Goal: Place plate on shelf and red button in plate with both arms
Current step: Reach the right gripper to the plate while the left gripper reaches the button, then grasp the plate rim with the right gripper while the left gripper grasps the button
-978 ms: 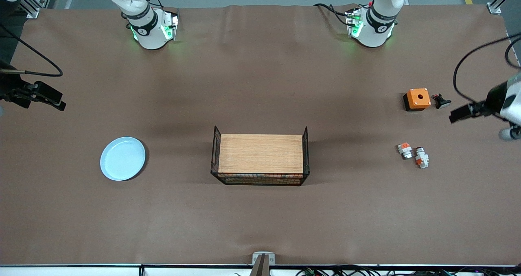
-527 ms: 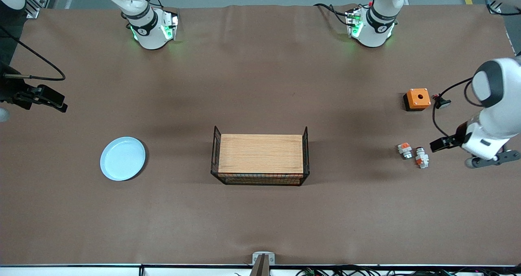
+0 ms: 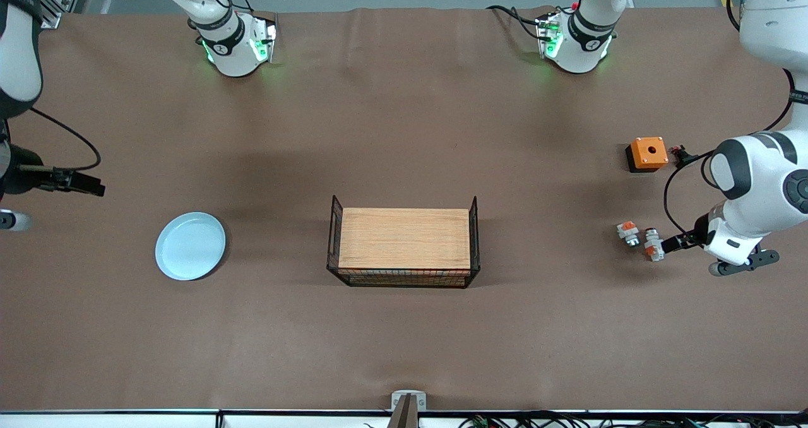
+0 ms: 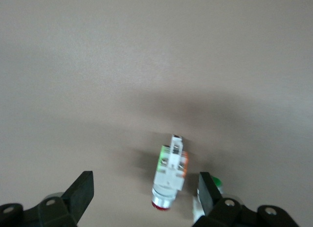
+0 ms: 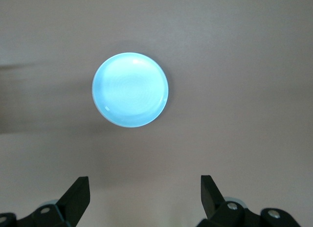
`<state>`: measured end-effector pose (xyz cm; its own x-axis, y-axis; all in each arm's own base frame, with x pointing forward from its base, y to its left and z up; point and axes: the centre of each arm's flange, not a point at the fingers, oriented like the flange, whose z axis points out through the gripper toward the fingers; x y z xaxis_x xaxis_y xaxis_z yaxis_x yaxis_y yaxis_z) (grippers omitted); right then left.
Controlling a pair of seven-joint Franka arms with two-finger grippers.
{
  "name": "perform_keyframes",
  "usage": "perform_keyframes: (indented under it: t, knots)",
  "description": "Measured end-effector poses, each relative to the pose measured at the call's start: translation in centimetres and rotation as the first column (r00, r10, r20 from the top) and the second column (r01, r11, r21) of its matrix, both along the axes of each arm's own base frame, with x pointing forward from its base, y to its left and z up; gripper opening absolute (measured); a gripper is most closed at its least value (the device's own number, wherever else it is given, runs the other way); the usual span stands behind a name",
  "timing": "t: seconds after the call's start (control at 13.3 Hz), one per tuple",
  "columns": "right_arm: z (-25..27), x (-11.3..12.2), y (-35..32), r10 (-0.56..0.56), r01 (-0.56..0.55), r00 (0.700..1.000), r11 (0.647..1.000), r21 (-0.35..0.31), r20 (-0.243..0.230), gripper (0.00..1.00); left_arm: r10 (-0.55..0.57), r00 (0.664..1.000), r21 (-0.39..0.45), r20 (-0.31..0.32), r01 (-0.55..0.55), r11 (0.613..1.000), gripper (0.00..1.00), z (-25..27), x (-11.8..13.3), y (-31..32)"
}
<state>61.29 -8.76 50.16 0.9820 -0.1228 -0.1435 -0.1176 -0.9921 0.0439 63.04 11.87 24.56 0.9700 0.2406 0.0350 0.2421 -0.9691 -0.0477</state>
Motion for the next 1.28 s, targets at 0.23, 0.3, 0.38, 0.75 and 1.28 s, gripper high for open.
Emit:
perform_keyframes:
  t: [0.23,0.3,0.38,0.75,1.28]
  knots:
    - [-7.1,1.6,-2.9,-0.025,0.025,1.000,1.000,0.007,0.002,1.00,-0.017,1.000,-0.009,-0.016,0.017,1.000,0.93,-1.3,0.0,-1.1]
    - [-9.9,1.9,-3.5,-0.029,0.029,1.000,1.000,0.009,0.008,1.00,-0.024,0.999,-0.012,-0.021,0.024,1.000,0.93,-1.7,-0.1,-1.6]
    - [-12.4,2.1,-3.6,-0.028,0.028,0.999,1.000,0.011,0.016,1.00,-0.030,0.999,-0.015,-0.025,0.029,0.999,0.91,-2.1,-0.2,-2.0]
    - [-20.2,2.7,-3.3,-0.015,0.014,0.998,1.000,0.014,0.064,1.00,-0.034,0.999,-0.023,-0.019,0.034,0.999,0.82,-5.4,-0.5,-2.3]
    - [-28.7,3.1,-4.6,0.039,-0.041,0.996,0.999,0.028,0.078,1.00,-0.066,0.998,-0.018,0.001,0.066,0.998,0.34,-4.4,-0.1,-2.3]
